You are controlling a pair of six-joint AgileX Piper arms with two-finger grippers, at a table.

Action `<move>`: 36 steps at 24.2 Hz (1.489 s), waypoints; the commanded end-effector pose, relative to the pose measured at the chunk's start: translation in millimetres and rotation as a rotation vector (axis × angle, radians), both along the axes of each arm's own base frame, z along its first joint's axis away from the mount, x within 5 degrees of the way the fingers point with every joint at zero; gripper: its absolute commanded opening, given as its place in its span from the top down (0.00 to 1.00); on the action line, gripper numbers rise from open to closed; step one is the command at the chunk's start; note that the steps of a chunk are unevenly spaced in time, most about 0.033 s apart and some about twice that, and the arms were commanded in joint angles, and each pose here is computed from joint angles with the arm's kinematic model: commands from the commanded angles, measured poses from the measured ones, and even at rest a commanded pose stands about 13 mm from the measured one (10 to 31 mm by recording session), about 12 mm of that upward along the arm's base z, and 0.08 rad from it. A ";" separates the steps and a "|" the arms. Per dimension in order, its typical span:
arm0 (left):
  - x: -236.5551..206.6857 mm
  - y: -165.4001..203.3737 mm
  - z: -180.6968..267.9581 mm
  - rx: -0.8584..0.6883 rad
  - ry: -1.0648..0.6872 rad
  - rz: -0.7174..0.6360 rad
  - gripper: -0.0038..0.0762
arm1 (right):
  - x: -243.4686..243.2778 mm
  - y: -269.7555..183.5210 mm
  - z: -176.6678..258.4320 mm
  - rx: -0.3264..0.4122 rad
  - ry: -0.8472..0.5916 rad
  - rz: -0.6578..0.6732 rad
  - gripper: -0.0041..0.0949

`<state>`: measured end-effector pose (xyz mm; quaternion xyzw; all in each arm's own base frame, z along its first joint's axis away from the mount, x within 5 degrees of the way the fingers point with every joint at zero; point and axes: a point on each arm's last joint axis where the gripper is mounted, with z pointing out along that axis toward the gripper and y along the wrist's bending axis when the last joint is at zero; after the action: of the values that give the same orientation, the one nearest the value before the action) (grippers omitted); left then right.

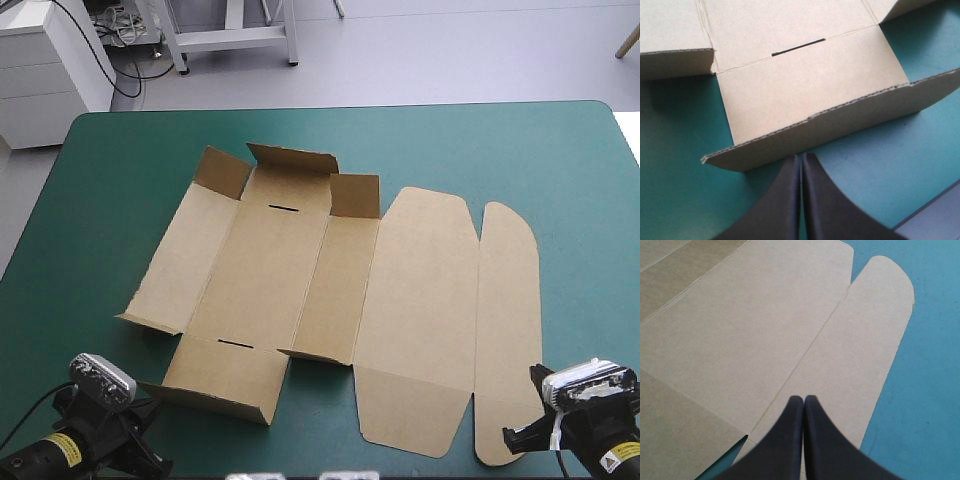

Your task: Fold the box

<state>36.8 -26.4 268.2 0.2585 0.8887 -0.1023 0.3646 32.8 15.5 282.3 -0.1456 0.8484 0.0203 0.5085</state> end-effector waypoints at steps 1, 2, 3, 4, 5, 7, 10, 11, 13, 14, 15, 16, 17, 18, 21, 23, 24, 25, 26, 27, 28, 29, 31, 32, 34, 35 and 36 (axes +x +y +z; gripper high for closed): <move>3.2 -2.1 13.4 -0.045 -0.068 0.003 0.96 | 2.6 0.2 15.3 0.008 -0.086 0.000 0.97; 3.2 -2.1 13.4 -0.045 -0.068 0.003 0.96 | 2.5 0.5 15.3 0.011 -0.086 0.003 0.97; 3.2 -2.1 13.4 -0.042 -0.070 0.000 0.96 | 2.5 0.6 15.4 0.013 -0.086 0.004 0.97; 3.2 -2.1 13.4 -0.042 -0.070 0.000 0.96 | 2.5 0.8 15.4 0.015 -0.086 0.005 0.97; 3.2 -2.1 13.4 -0.042 -0.070 0.000 0.96 | 2.5 1.0 15.4 0.018 -0.086 0.006 0.97; 3.2 -2.1 13.4 -0.039 -0.072 -0.003 0.96 | 2.4 1.0 15.3 0.018 -0.084 0.006 0.93; 3.2 -2.1 13.4 -0.040 -0.071 -0.002 0.96 | 2.3 1.2 15.2 0.015 -0.084 0.009 0.73; 3.2 -2.1 13.4 -0.040 -0.071 -0.002 0.96 | 2.3 1.2 15.1 0.015 -0.083 0.009 0.55; 3.2 -2.1 13.4 -0.040 -0.071 -0.002 0.96 | 2.3 1.2 15.1 0.023 -0.081 0.005 0.27; 3.2 -2.1 13.4 -0.040 -0.071 -0.002 0.96 | 2.3 1.0 15.1 0.029 -0.079 0.000 0.22; 3.2 -2.1 13.4 -0.040 -0.071 -0.002 0.96 | 2.8 1.1 14.5 0.029 -0.070 0.001 0.17; 3.2 -2.1 13.4 -0.040 -0.071 -0.002 0.96 | 3.1 1.2 14.3 0.029 -0.067 0.001 0.17; 3.2 -2.1 13.4 -0.040 -0.071 -0.002 0.96 | 4.5 1.2 13.8 0.028 -0.055 0.002 0.17; 3.2 -2.1 13.4 -0.040 -0.071 -0.002 0.96 | 5.8 1.6 14.4 0.031 -0.045 0.004 0.17; 3.2 -2.1 13.4 -0.040 -0.071 -0.002 0.96 | 12.6 2.2 25.3 0.028 -0.002 0.010 0.17; 3.2 -2.1 13.4 -0.040 -0.071 -0.002 0.96 | 20.3 2.9 39.6 0.020 0.032 0.020 0.17; 3.2 -2.1 13.4 -0.040 -0.071 -0.002 0.96 | 26.7 3.2 49.1 0.018 0.048 0.022 0.18; 3.2 -2.1 13.4 -0.040 -0.071 -0.002 0.96 | 33.7 3.5 57.1 0.018 0.058 0.023 0.18; 3.2 -2.1 13.4 -0.040 -0.071 -0.002 0.96 | 41.4 3.7 64.1 0.015 0.069 0.024 0.19; 3.2 -2.1 13.4 -0.040 -0.071 -0.002 0.96 | 47.3 3.9 68.8 0.013 0.077 0.026 0.19; 3.2 -2.1 13.4 -0.040 -0.071 -0.002 0.96 | 53.8 4.1 73.0 0.007 0.086 0.029 0.19; 3.2 -2.1 13.4 -0.040 -0.071 -0.002 0.96 | 60.3 4.2 76.8 0.007 0.096 0.029 0.19; 3.2 -2.1 13.4 -0.040 -0.071 -0.002 0.96 | 74.9 4.6 83.6 -0.010 0.112 0.039 0.19; 3.2 -2.1 13.4 -0.040 -0.071 -0.002 0.96 | 80.6 4.8 85.8 -0.019 0.119 0.045 0.19; 3.2 -2.1 13.4 -0.040 -0.071 -0.002 0.96 | 96.5 5.2 91.1 -0.033 0.139 0.054 0.19; 3.2 -2.1 13.4 -0.040 -0.071 -0.002 0.96 | 103.2 5.4 93.0 -0.043 0.147 0.060 0.19; 3.2 -2.1 13.4 -0.040 -0.071 -0.002 0.96 | 112.0 5.6 95.1 -0.048 0.159 0.064 0.19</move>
<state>36.8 -26.4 268.2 0.2620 0.8877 -0.1009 0.3650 121.9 19.5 359.0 -0.1742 0.8953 0.0311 0.4088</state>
